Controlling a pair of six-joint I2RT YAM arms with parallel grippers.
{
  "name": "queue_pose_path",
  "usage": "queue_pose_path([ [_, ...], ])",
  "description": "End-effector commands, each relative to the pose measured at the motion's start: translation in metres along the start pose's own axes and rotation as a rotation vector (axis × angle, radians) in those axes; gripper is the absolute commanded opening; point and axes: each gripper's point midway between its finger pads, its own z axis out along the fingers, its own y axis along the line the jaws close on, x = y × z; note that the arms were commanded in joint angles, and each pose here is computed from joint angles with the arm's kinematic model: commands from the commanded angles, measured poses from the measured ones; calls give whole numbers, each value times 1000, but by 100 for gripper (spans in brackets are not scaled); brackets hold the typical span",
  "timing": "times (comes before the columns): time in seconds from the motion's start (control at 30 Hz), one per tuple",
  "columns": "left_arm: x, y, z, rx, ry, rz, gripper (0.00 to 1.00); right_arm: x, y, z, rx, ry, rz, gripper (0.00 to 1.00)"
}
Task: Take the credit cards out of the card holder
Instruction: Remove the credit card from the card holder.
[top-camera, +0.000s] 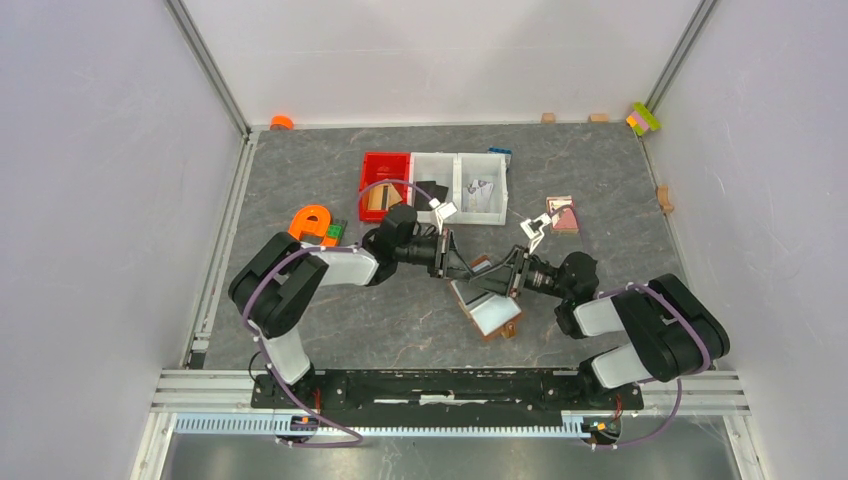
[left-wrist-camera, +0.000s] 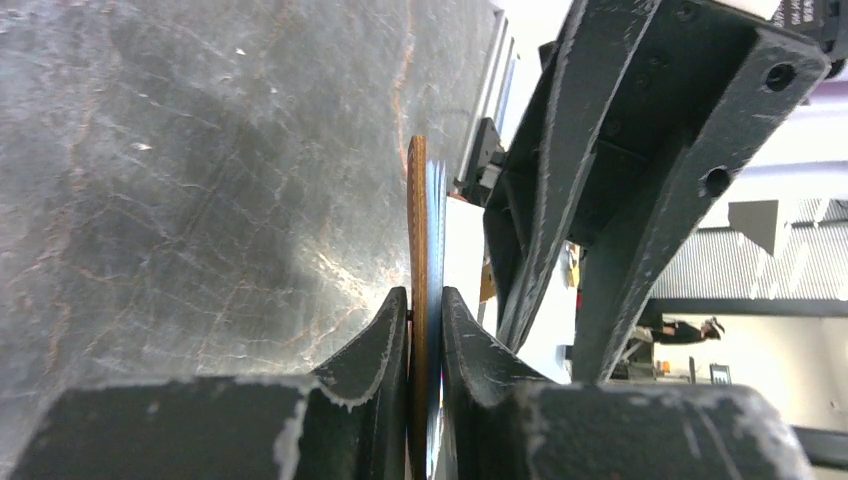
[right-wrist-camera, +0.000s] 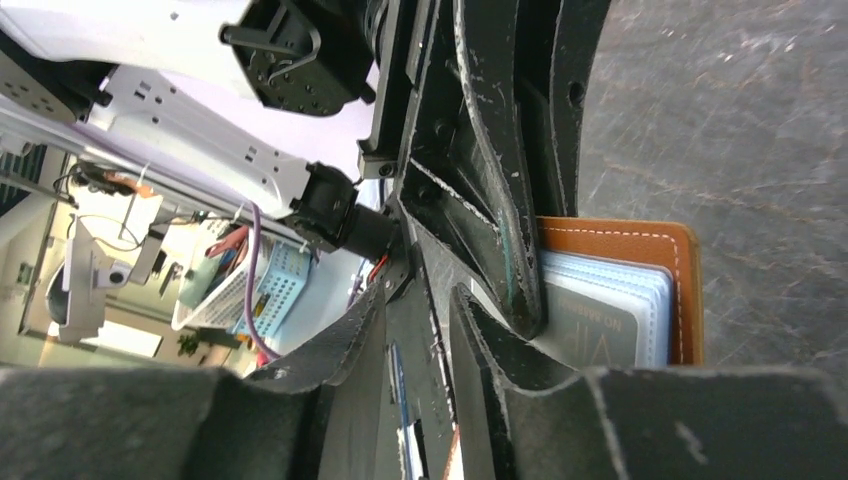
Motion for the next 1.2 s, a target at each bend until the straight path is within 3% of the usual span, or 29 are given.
queue_pose_path([
  [0.0,-21,5,-8,-61,-80,31,2,-16,9,-4,-31,-67,-54,37],
  [0.27,-41,35,-33,-114,-239,-88,2,-7,-23,-2,91,-30,-24,47],
  [0.63,-58,3,-53,-33,-389,-25,2,11,-51,7,191,16,45,58],
  [0.87,-52,-14,-43,85,-315,-49,2,1,-41,3,160,-39,19,58],
  [1.17,-35,-16,-20,78,-201,-35,2,-18,-15,-8,50,-146,30,55],
])
